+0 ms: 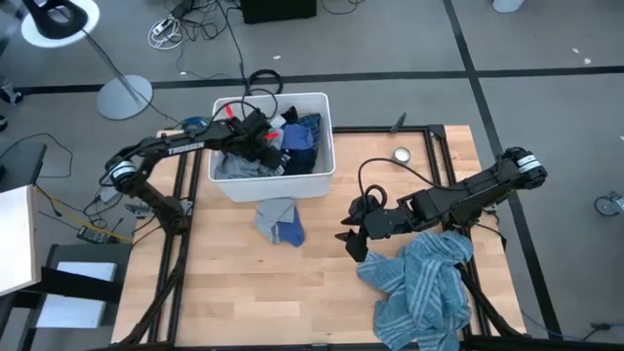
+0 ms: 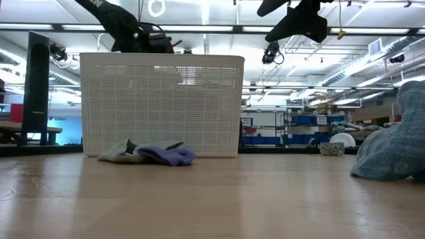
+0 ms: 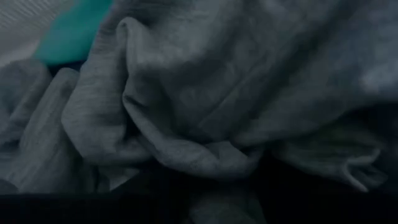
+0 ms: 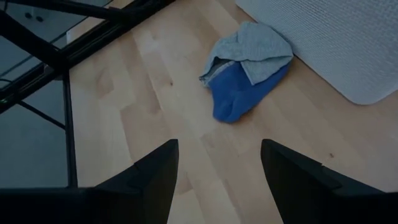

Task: Sort clothes
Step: Put the gray shirt into the white laundry bin, then put the blue sock into the white laundry bin, then put the gray sock into the white laundry bin

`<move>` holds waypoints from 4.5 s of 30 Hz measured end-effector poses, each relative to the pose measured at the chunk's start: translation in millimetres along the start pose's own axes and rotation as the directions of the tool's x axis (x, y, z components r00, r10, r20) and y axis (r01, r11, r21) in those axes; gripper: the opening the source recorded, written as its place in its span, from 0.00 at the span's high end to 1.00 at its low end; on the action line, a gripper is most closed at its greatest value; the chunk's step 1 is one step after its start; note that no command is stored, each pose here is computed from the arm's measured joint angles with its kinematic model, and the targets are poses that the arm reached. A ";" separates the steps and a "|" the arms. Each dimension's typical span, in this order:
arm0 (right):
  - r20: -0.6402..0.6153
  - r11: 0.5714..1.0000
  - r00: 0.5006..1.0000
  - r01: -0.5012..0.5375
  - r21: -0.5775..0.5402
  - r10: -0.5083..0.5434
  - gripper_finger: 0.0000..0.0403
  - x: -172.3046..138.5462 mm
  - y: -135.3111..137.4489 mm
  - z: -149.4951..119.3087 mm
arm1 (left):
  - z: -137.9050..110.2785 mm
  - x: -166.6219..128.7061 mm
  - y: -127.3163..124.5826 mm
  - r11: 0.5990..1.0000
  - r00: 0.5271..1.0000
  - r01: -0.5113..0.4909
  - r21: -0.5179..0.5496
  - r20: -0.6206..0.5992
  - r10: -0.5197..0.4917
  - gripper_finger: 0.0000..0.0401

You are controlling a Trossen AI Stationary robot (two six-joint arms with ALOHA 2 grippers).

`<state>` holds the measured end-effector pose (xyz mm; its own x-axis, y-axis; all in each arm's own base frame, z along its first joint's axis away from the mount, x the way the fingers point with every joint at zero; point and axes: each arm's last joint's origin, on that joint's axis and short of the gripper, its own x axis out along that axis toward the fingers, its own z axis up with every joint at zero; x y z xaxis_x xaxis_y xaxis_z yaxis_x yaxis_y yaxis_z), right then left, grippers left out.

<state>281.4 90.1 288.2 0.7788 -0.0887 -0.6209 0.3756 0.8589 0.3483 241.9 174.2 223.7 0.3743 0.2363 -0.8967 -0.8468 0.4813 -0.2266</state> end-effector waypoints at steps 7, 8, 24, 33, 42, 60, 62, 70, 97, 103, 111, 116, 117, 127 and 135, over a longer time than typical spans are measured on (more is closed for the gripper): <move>-0.006 1.000 1.000 -0.006 0.001 0.006 0.43 0.0 0.1 -0.1 | 10.9 -13.9 -8.6 0.996 0.995 0.092 0.019 -0.031 -0.092 0.53; -0.005 1.000 1.000 -0.006 -0.001 0.006 0.43 0.0 0.0 0.2 | 14.7 -21.4 -11.7 0.992 0.992 0.120 0.038 -0.034 -0.119 0.53; -0.060 0.988 0.997 -0.056 -0.144 0.047 0.43 73.4 10.5 -19.6 | 9.5 -212.2 -43.7 0.912 0.907 0.242 0.332 0.256 -0.334 0.53; -0.059 0.957 0.997 -0.064 -0.284 0.049 0.43 133.8 11.6 -48.5 | -64.3 -261.4 -34.4 0.822 0.724 0.308 0.478 0.443 -0.529 0.53; 0.042 0.943 0.996 -0.066 -0.326 0.084 0.43 186.1 5.7 -61.1 | -125.5 -218.0 -38.9 0.744 0.650 0.379 0.550 0.413 -0.637 0.53; -0.094 0.972 0.995 -0.030 -0.231 0.008 0.96 202.1 -22.5 -53.3 | -176.4 -125.6 -40.5 0.750 0.743 0.407 0.522 0.288 -0.604 0.53; -0.127 0.971 0.991 -0.057 -0.232 0.028 0.95 186.6 -17.2 -46.1 | -177.2 -123.7 -39.9 0.740 0.750 0.377 0.557 0.285 -0.596 0.53; -0.075 0.955 0.997 -0.012 -0.296 -0.011 0.98 93.2 2.9 -8.3 | -176.1 -133.6 -47.2 0.697 0.685 0.426 0.577 0.297 -0.665 0.56; 0.272 0.875 0.961 0.177 -0.451 -0.054 0.99 -79.9 0.3 131.6 | -213.0 -82.8 -142.0 0.571 0.783 0.365 0.736 0.089 -0.616 0.62; 0.423 0.855 0.903 0.276 -0.439 -0.074 0.99 -111.0 -12.5 176.9 | -226.3 -40.1 -160.6 0.546 0.826 0.306 0.780 0.069 -0.560 0.62; 0.455 0.849 0.875 0.361 -0.386 -0.165 0.98 -76.8 -45.0 218.2 | -244.3 11.1 -174.1 0.539 0.858 0.291 0.791 0.034 -0.512 0.62; 0.415 0.861 0.875 0.397 -0.318 -0.250 0.96 -34.1 -70.3 231.3 | -251.6 35.7 -176.0 0.570 0.874 0.296 0.766 0.023 -0.485 0.62; 0.407 0.871 0.875 0.397 -0.289 -0.264 0.95 -26.5 -75.3 232.9 | -252.8 38.8 -176.1 0.576 0.877 0.297 0.762 0.021 -0.481 0.62; 0.213 0.945 0.950 0.267 -0.187 -0.226 0.67 2.1 -102.3 227.3 | -256.4 47.8 -175.8 0.576 0.885 0.291 0.764 0.015 -0.466 0.62; 0.280 0.951 0.943 0.240 -0.193 -0.181 0.44 -56.0 -86.7 223.9 | -252.5 49.6 -175.0 0.601 0.886 0.311 0.736 0.005 -0.464 0.67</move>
<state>317.8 -92.3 450.0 0.8069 -0.3807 -0.4516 0.4475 0.8931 0.0467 313.2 -111.4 122.9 0.7266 -0.0097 -0.6870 -0.1146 0.9842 -0.1352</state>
